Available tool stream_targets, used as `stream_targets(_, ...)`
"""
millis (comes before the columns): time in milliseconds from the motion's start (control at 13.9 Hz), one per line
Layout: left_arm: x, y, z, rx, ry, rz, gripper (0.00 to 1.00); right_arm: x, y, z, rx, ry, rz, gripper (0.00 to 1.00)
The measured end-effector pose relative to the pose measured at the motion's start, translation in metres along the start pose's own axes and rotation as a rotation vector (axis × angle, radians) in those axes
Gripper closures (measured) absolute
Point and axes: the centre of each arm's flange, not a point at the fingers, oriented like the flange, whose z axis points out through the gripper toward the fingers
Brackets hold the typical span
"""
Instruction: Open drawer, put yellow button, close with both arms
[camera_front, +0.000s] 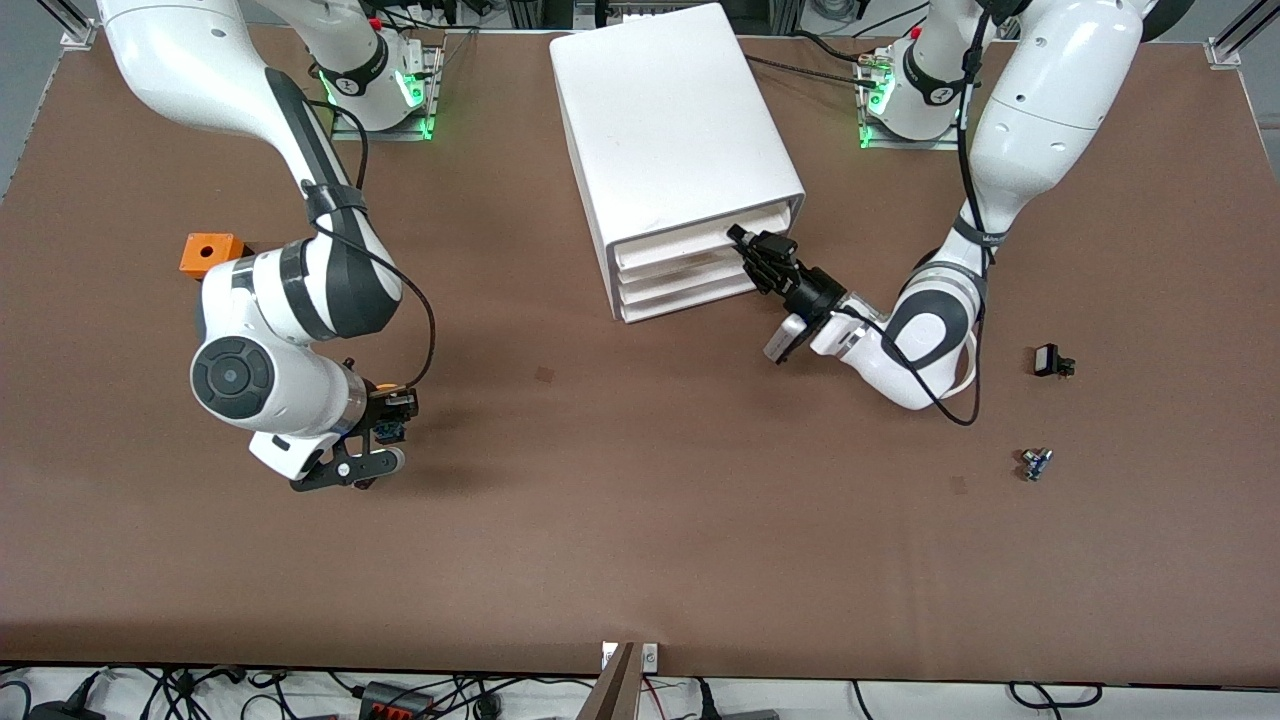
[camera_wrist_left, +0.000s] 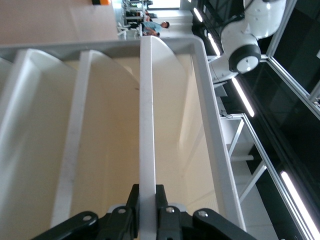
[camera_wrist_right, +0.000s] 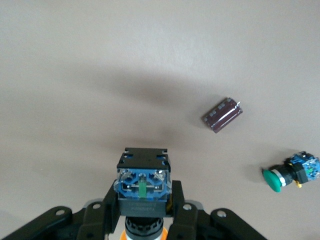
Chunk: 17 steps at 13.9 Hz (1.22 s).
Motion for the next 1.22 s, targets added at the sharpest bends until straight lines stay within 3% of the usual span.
stream_targets(502, 0.031, -0.004, -0.056, 0.036, 0.071, -0.016, 0.85, 0.000, -0.100, -0.068, 0.001, 0.125, -0.124, 0.57)
stream_targets(861, 0.044, -0.004, -0.073, 0.047, 0.088, -0.019, 0.85, -0.010, -0.164, -0.093, 0.016, 0.178, -0.107, 0.57)
stream_targets(1077, 0.048, -0.001, -0.081, 0.075, 0.112, -0.018, 0.74, -0.019, -0.199, -0.099, 0.023, 0.190, -0.115, 0.57)
stream_targets(1220, 0.049, 0.000, -0.092, 0.100, 0.140, -0.012, 0.53, -0.030, -0.232, -0.099, 0.028, 0.190, -0.111, 0.57)
